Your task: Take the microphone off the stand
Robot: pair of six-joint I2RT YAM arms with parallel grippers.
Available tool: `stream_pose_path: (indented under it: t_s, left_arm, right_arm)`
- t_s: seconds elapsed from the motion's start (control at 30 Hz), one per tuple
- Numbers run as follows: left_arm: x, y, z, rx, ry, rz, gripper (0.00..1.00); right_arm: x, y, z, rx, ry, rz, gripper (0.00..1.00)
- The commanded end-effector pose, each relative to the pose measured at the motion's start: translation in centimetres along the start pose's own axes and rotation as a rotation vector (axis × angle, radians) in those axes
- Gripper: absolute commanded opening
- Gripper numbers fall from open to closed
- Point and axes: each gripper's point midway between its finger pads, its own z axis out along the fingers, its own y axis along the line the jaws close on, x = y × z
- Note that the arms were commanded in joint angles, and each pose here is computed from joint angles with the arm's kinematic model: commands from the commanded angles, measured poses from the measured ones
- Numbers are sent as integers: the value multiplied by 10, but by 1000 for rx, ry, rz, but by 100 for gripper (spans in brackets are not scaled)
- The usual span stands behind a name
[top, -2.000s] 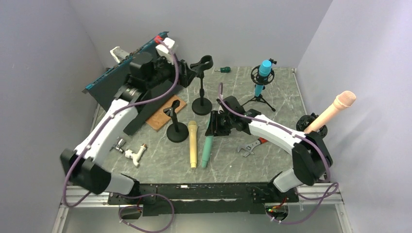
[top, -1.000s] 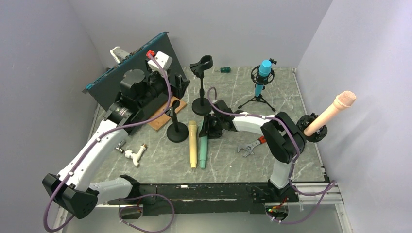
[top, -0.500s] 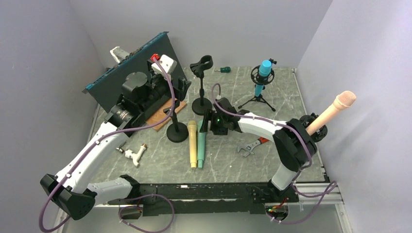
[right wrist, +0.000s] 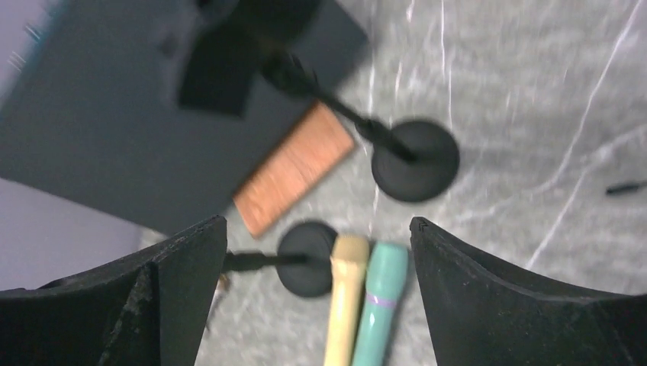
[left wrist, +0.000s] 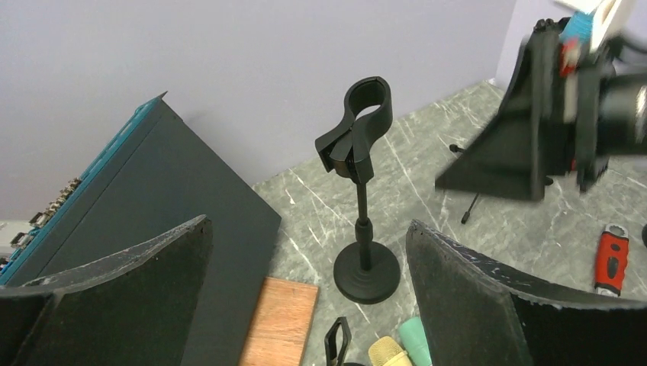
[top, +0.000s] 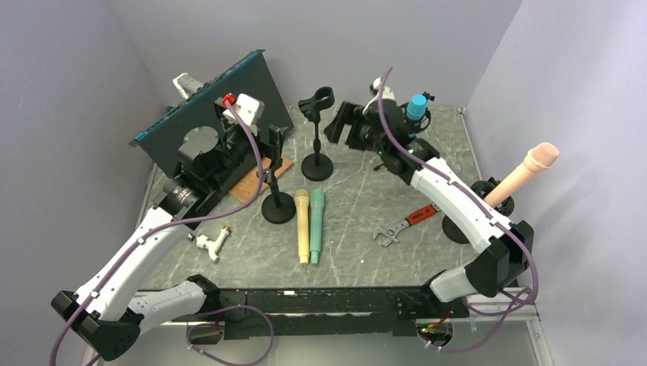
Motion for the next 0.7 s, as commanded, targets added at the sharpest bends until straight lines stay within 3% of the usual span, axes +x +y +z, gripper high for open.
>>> stream_pose_path:
  t_s: [0.0, 0.33, 0.67]
  left_arm:
    - [-18, 6, -4, -41, -65, 21, 99]
    - [-21, 14, -9, -76, -70, 53, 99]
    - [-19, 12, -6, -65, -60, 53, 99]
  right_arm:
    - [-83, 18, -13, -72, -187, 29, 91]
    - [-147, 32, 18, -240, -214, 97, 89]
    - [-132, 36, 53, -292, -144, 110, 90]
